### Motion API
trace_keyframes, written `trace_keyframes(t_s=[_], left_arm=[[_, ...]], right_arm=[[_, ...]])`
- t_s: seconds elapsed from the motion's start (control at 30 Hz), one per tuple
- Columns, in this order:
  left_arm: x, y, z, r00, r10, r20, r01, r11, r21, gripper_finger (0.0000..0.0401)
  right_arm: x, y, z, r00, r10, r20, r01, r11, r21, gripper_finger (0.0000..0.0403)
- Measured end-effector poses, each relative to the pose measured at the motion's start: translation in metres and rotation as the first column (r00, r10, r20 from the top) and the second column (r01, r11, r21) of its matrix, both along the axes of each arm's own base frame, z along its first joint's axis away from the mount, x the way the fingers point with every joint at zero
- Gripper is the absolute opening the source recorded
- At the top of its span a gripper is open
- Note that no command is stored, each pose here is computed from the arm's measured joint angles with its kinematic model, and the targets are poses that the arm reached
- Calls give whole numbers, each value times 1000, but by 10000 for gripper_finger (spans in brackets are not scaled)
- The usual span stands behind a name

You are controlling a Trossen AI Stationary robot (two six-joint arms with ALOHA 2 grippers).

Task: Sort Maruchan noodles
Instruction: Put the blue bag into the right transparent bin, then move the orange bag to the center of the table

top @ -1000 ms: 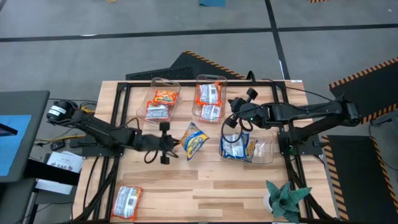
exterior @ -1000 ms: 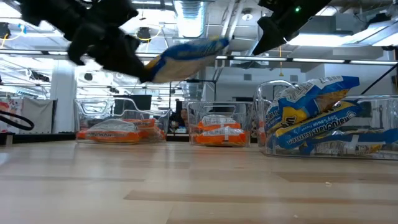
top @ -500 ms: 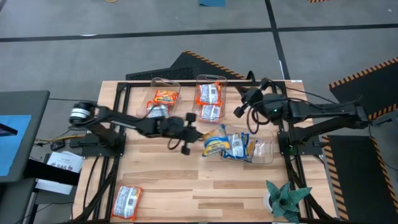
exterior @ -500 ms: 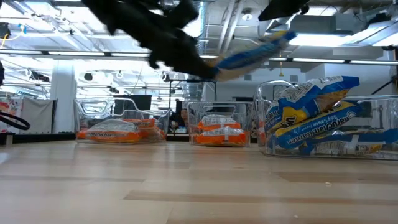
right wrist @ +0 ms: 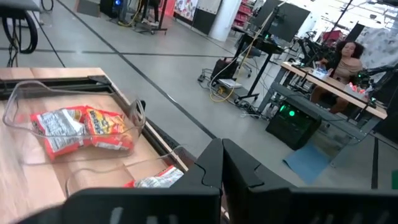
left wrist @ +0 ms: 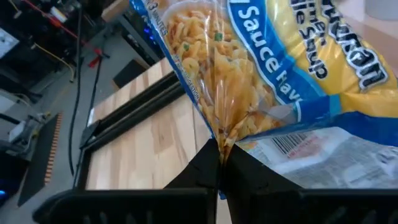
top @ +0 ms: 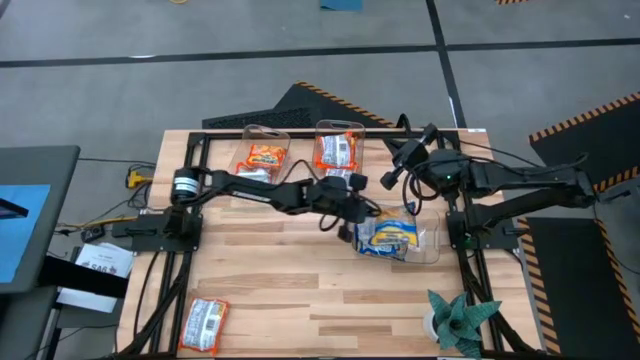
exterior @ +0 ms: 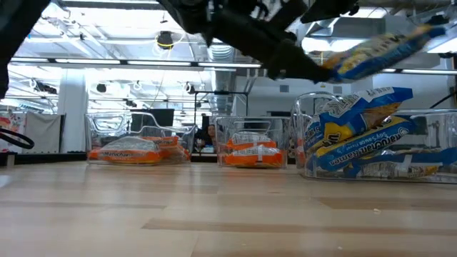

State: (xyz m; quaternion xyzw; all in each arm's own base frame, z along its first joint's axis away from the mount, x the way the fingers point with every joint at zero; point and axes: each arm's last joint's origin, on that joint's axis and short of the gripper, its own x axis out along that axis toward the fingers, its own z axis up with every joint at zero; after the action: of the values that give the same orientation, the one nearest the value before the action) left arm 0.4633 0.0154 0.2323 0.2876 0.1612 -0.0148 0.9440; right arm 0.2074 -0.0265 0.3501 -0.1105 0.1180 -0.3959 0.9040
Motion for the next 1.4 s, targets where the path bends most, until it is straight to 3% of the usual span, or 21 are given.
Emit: trace_keyframes(t_s=[0.13, 0.27, 0.4, 0.53, 0.63, 0.77, 0.9, 1.07, 1.13, 1.3, 1.4], left_arm=[[17, 2, -1, 1000, 2, 9, -2, 1000, 1, 18], [24, 4, 3, 1000, -1, 19, 1, 1000, 18, 65], [20, 5, 8, 998, 48, -29, -46, 998, 53, 124], [1, 6, 29, 986, 117, -123, -108, 991, 74, 172], [-22, 9, 40, 955, 133, -267, -143, 990, -20, 190], [-58, 13, 44, 932, 47, -361, -146, 957, -252, 191], [-99, 5, 37, 962, -11, -275, -98, 919, -381, 180], [-164, -22, 15, 995, -38, -89, -5, 901, -434, 168], [-190, -32, 5, 995, -60, -80, 17, 890, -456, 167], [-241, -62, -9, 968, -192, -164, 57, 799, -599, 150], [-260, -86, -14, 923, -276, -269, 19, 730, -683, 99]], right_arm=[[0, 0, -2, 1000, 0, -19, 0, 1000, 1, 22], [0, 0, -2, 1000, 0, -22, 0, 1000, 1, 22], [0, 0, -2, 1000, 0, -28, 0, 1000, 1, 22], [-1, 0, -4, 999, 0, -48, 0, 1000, 2, 22], [-2, 0, -7, 997, 0, -82, 0, 1000, 4, 22], [-3, 0, -13, 993, -6, -117, 11, 999, 38, 22], [-2, 0, -22, 988, 0, -151, 13, 996, 88, 22], [8, 2, -33, 980, 68, -185, -39, 987, 156, 22], [14, 2, -39, 974, 84, -209, -49, 985, 166, 22], [33, 2, -57, 956, 97, -278, -48, 983, 180, 22], [46, 2, -69, 944, 98, -316, -42, 983, 181, 22]])
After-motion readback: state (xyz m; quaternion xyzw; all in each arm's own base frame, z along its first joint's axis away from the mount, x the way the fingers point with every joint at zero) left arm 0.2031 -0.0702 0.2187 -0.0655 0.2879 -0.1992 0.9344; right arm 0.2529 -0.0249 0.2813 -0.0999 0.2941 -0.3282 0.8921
